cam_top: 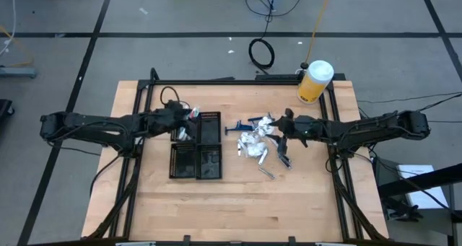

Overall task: Pick & Place Travel size toiletries
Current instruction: Put the cotton pack into the top right black bin

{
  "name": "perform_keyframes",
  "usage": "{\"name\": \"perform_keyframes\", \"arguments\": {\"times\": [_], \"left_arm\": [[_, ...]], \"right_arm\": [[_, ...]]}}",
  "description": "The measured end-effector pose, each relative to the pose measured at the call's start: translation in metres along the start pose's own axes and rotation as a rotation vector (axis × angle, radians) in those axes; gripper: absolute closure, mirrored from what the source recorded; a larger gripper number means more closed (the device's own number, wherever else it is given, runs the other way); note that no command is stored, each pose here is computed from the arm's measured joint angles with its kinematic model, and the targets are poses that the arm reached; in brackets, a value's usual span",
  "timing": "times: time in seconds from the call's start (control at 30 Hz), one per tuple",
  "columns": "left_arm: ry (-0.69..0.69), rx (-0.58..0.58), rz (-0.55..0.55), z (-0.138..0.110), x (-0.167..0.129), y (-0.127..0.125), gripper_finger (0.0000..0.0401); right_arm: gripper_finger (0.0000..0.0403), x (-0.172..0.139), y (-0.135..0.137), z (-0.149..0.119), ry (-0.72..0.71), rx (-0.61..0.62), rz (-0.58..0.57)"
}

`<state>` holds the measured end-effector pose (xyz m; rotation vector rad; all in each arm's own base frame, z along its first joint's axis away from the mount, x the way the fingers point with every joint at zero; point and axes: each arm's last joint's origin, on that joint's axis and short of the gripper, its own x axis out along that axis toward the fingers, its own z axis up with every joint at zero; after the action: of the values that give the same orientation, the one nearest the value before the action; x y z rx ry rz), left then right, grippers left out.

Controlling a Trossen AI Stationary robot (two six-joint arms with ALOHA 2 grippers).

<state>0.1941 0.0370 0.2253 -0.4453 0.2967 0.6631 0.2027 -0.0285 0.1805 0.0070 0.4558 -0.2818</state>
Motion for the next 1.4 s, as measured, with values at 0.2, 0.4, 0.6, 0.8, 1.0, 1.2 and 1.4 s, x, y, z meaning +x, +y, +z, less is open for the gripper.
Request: {"name": "perform_keyframes", "arguments": {"times": [0.2, 0.4, 0.6, 0.8, 1.0, 1.2, 1.4], "left_arm": [[-0.087, 0.082, -0.023, 0.006, 0.008, -0.007, 0.0116], [-0.084, 0.096, -0.009, 0.001, 0.02, -0.009, 0.0116], [-0.051, 0.091, 0.007, -0.007, 0.032, -0.011, 0.0116], [-0.025, 0.106, 0.02, -0.015, 0.041, -0.011, 0.0116], [-0.028, 0.109, 0.018, -0.015, 0.043, -0.012, 0.0116], [-0.032, 0.121, 0.016, -0.015, 0.043, -0.012, 0.0116], [-0.033, 0.124, 0.015, -0.015, 0.043, -0.012, 0.0116]], "right_arm": [[0.0193, 0.01, -0.006, -0.014, 0.116, 0.01, -0.096], [0.0193, 0.034, -0.009, -0.026, 0.149, -0.035, -0.117], [0.0193, 0.047, -0.02, -0.039, 0.199, -0.021, -0.161], [0.0193, 0.051, -0.022, -0.044, 0.23, -0.018, -0.166], [0.022, 0.052, -0.021, -0.046, 0.242, -0.013, -0.116], [0.0296, 0.051, -0.025, -0.048, 0.262, -0.005, -0.129], [0.0382, 0.051, -0.028, -0.048, 0.268, -0.013, -0.136]]}}
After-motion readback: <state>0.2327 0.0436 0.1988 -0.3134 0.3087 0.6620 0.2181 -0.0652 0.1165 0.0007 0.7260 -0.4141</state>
